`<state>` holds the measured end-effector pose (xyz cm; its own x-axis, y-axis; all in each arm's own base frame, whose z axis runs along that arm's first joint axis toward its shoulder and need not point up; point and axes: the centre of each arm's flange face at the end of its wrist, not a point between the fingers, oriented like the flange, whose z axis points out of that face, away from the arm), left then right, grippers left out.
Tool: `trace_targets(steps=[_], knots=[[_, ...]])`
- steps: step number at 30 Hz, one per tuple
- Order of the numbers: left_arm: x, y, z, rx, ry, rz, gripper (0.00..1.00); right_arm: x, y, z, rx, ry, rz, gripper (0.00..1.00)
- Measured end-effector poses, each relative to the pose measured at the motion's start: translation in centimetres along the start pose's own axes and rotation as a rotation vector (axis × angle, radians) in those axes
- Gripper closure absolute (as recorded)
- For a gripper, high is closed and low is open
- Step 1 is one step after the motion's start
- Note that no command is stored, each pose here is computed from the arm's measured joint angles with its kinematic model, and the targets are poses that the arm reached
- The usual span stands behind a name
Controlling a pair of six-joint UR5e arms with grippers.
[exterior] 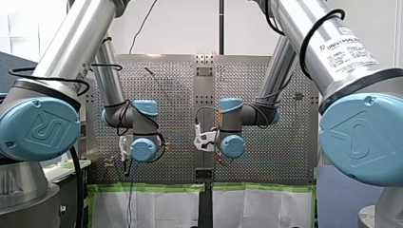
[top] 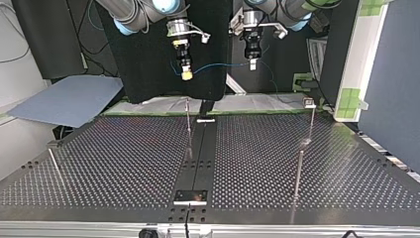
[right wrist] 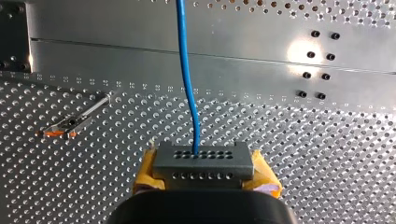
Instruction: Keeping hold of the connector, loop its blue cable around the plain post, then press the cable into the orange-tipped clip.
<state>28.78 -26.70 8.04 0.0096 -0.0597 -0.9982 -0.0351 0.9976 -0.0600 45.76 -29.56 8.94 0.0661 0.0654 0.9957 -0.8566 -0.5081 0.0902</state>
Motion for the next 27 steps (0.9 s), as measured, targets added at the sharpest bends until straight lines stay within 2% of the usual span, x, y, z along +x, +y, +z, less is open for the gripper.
trace_targets(steps=[27], knots=[[0.0,0.0,0.0,0.0,0.0,0.0,1.0,0.0,0.0,0.0,0.0,0.0,0.0,1.0]])
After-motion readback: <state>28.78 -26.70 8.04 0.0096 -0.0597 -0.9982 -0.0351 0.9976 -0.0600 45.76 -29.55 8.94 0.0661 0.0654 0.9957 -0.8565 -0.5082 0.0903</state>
